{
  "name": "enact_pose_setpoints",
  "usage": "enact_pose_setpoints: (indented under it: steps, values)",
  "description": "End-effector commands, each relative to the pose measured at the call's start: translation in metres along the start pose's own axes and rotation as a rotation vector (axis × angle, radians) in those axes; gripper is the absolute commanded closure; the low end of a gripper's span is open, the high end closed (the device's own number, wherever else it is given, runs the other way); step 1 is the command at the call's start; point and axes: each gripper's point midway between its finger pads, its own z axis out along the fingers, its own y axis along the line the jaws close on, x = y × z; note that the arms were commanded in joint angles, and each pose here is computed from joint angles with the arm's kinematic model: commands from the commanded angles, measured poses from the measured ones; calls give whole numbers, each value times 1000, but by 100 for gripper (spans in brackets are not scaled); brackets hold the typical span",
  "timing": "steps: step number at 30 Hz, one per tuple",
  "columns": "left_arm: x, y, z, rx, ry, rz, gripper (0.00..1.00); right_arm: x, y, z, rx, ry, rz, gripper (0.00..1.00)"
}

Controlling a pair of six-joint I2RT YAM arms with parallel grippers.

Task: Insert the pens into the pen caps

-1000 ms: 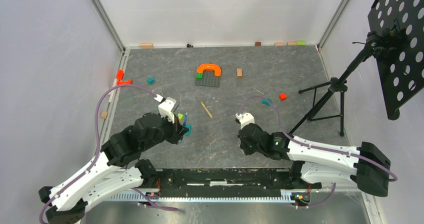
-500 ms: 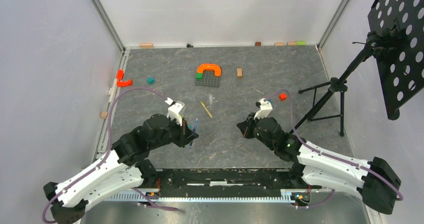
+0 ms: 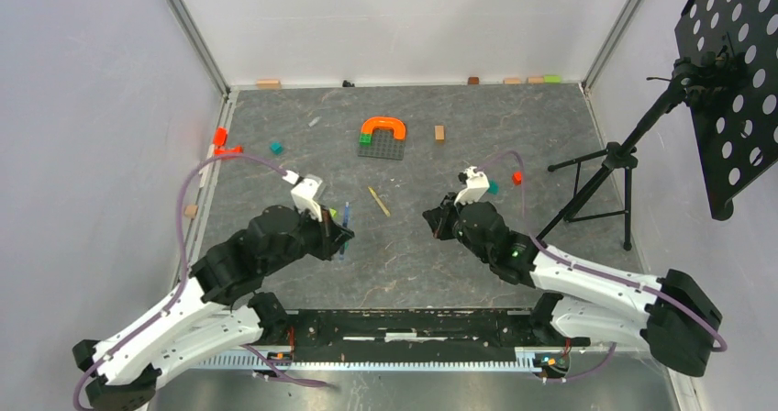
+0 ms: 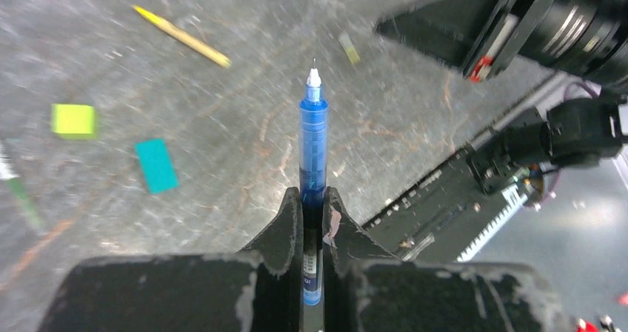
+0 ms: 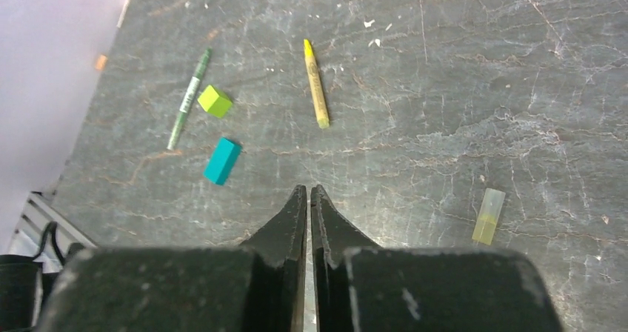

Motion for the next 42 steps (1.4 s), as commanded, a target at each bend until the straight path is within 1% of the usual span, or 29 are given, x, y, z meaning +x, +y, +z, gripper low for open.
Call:
enact_pose_setpoints:
  steps: [1, 3, 6, 7, 8, 13, 15, 17, 19, 22, 24, 25, 26, 28, 30, 31, 33, 38, 42]
  values:
    - [-46, 29, -33, -202, -134, 86, 98, -3, 4, 9, 7, 13, -65, 88]
    - [-56, 44, -43, -287, -173, 115, 98, -3, 11, 12, -25, 16, -80, 77]
    - [-59, 54, -50, -333, -193, 142, 98, -3, 18, 18, -43, 29, -112, 63]
    - [-58, 58, -50, -350, -202, 136, 98, -4, 20, 20, -46, 31, -120, 61]
    - [-56, 60, -50, -352, -214, 126, 98, -7, 24, 22, -57, 26, -132, 59]
    - [-56, 66, -53, -374, -246, 96, 98, -14, 39, 34, -101, 17, -204, 57]
    - [-56, 68, -52, -389, -250, 92, 98, -16, 45, 40, -128, -4, -233, 54]
    - [-53, 68, -48, -391, -238, 84, 97, -17, 44, 44, -114, 5, -273, 51]
    - [-44, 63, -35, -364, -197, 57, 97, -21, 38, 44, -69, 11, -300, 49]
    - [-21, 49, -6, -303, -92, -19, 98, -22, 15, 38, 40, 19, -318, 47]
    - [-7, 33, 17, -212, -39, -53, 98, -14, 2, 31, 76, 38, -302, 46]
    - [1, 26, 27, -163, -26, -64, 98, -7, 0, 27, 59, 55, -290, 45]
    - [3, 14, 35, -85, -35, -73, 98, 4, 4, 23, 5, 83, -280, 44]
    - [-5, -2, 42, 22, -110, -106, 98, 19, 20, 10, -152, 104, -256, 44]
    - [-18, -13, 44, 84, -184, -133, 98, 22, 42, -10, -343, 65, -226, 42]
    - [-25, -19, 44, 117, -217, -141, 98, 20, 55, -23, -445, 32, -216, 40]
    - [-36, -32, 46, 179, -259, -157, 98, 17, 71, -41, -575, -1, -206, 32]
    - [-52, -63, 48, 341, -310, -198, 98, 9, 111, -69, -813, -4, -184, 24]
    - [-60, -81, 45, 448, -338, -234, 98, -7, 129, -76, -876, -52, -183, 24]
